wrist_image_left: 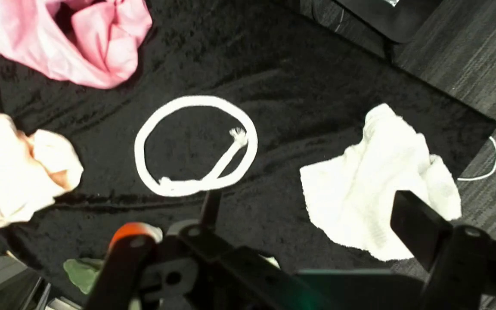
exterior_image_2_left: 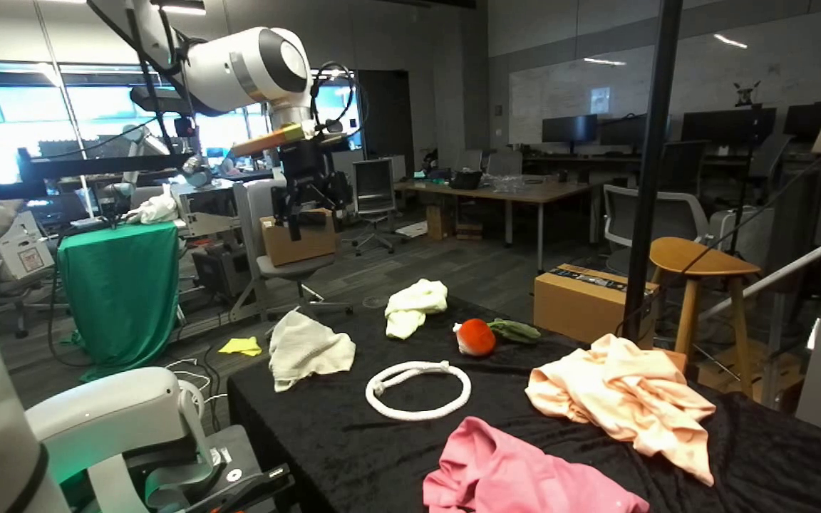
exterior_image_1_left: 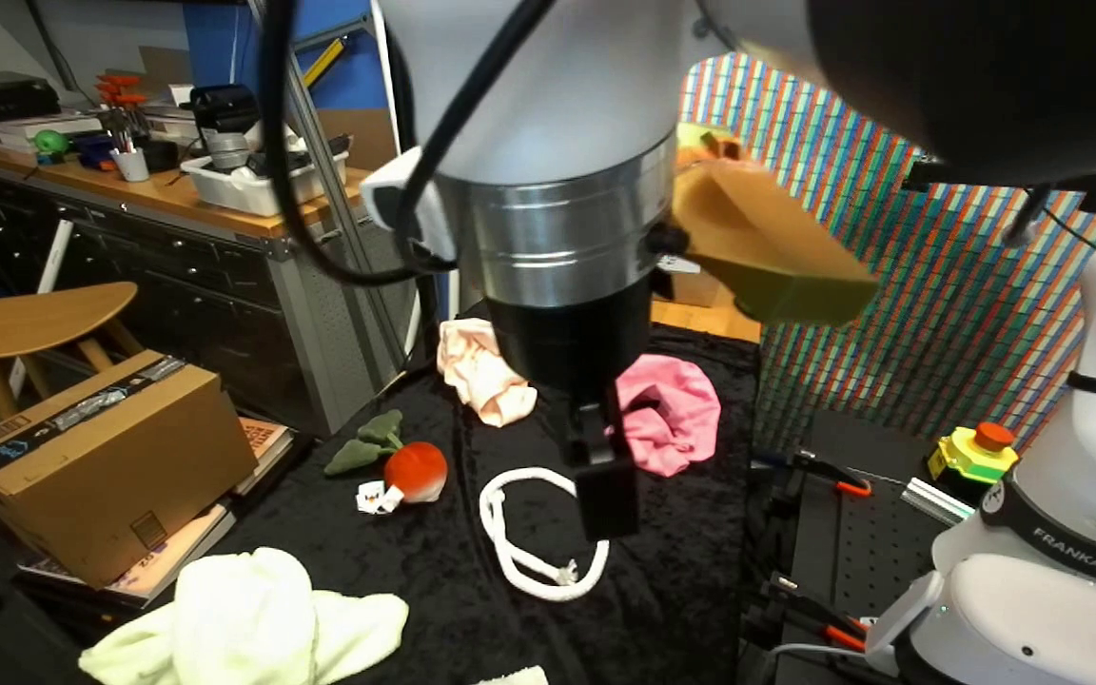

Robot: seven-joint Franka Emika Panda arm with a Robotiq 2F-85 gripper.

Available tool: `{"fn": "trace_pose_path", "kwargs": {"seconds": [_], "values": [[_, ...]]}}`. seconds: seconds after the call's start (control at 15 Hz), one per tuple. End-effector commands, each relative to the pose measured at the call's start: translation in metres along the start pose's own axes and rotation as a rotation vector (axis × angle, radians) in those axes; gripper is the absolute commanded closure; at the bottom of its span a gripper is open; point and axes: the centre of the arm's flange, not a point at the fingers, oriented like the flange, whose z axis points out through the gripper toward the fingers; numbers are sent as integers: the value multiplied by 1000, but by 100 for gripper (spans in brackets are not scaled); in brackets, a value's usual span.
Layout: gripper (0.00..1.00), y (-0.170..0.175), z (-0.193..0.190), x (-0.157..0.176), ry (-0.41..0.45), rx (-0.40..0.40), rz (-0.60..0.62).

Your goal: Stack up all the objects on the table

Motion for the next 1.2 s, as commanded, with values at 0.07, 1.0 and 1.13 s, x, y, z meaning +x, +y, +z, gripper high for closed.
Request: {"fn": "trace_pose_path", "kwargs": {"seconds": [0.07,1.0,1.13], "values": [[0,-11,-13,84,56,-36,-32],[0,8,55,201,316,109,19],[0,5,71,210,333,140,46]]}}
